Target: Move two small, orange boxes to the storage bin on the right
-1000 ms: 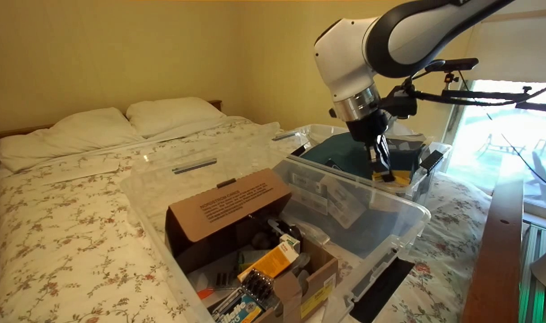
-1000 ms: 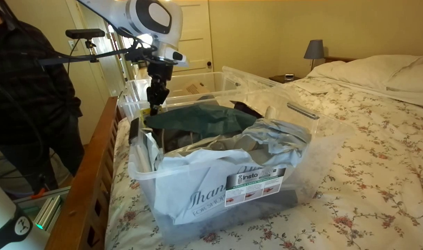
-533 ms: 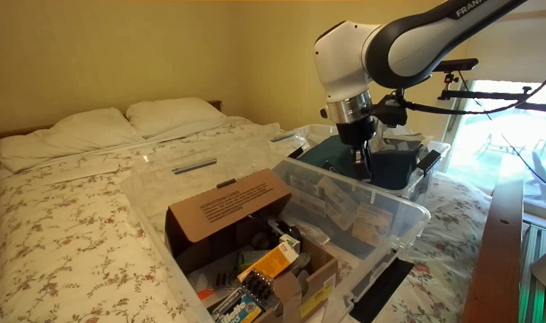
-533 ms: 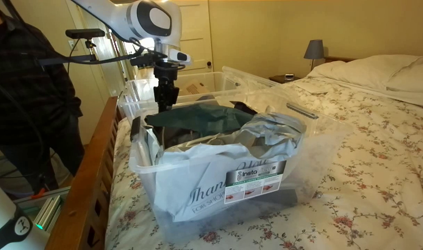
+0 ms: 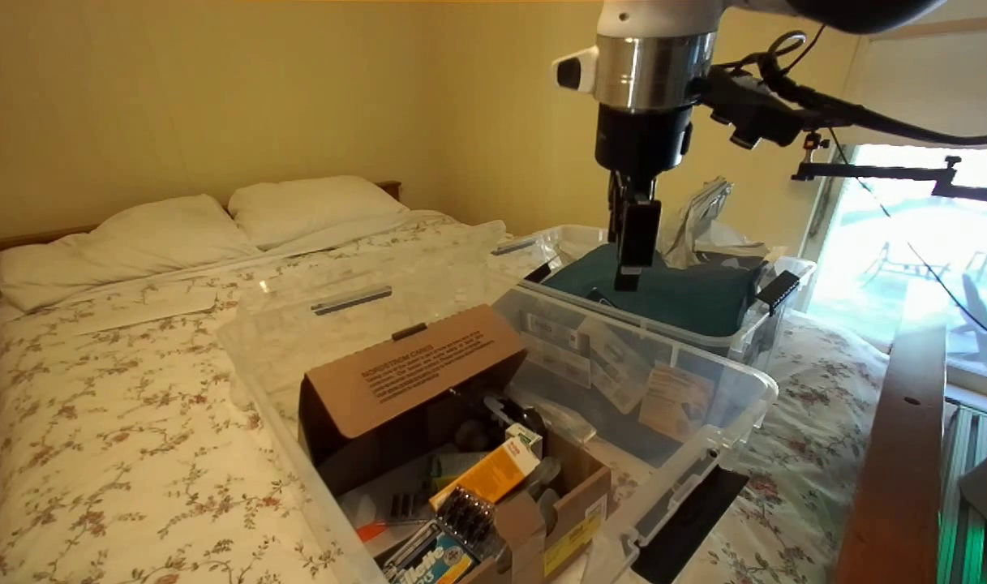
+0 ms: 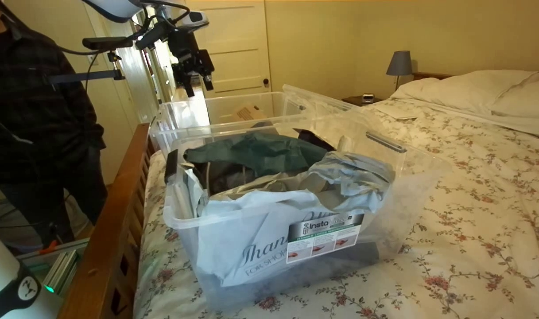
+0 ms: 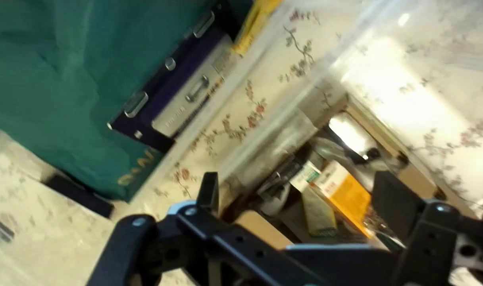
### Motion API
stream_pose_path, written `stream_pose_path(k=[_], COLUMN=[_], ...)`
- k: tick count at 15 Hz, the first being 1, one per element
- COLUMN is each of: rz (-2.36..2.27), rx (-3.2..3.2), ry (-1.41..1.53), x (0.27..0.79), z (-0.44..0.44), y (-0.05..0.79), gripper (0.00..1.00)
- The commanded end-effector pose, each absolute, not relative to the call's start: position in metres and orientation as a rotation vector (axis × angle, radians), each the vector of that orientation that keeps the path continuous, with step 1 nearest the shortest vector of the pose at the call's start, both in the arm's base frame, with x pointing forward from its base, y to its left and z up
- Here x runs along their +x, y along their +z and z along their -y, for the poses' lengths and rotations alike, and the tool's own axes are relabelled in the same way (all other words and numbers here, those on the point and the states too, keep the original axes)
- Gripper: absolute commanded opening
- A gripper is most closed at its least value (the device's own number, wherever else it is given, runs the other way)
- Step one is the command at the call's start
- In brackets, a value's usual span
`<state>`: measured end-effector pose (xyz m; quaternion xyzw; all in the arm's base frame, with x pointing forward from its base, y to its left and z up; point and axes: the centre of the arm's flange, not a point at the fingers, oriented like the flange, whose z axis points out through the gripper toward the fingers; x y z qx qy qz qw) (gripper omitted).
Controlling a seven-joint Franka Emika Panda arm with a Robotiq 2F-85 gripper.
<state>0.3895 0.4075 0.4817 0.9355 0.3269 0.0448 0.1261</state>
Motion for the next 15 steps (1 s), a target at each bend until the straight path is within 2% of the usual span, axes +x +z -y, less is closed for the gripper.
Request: stream_pose_path(k=[1, 4, 8, 11, 15], rz=[-1.192, -1.436, -1.751, -1.957, -2.115], rx=[2.693, 2.682, 2.639, 2.588, 2.571], ry=[0.324, 0.458, 0.506, 0.389, 0.120], x=[0.379, 0.382, 0.427, 0.461, 0.482], z=[-0.486, -0.534, -0.572, -0.574, -0.542], y=[0.466, 0.428, 0.365, 0.326, 0.295], gripper=[1.00, 1.00, 1.00, 1.00, 1.00])
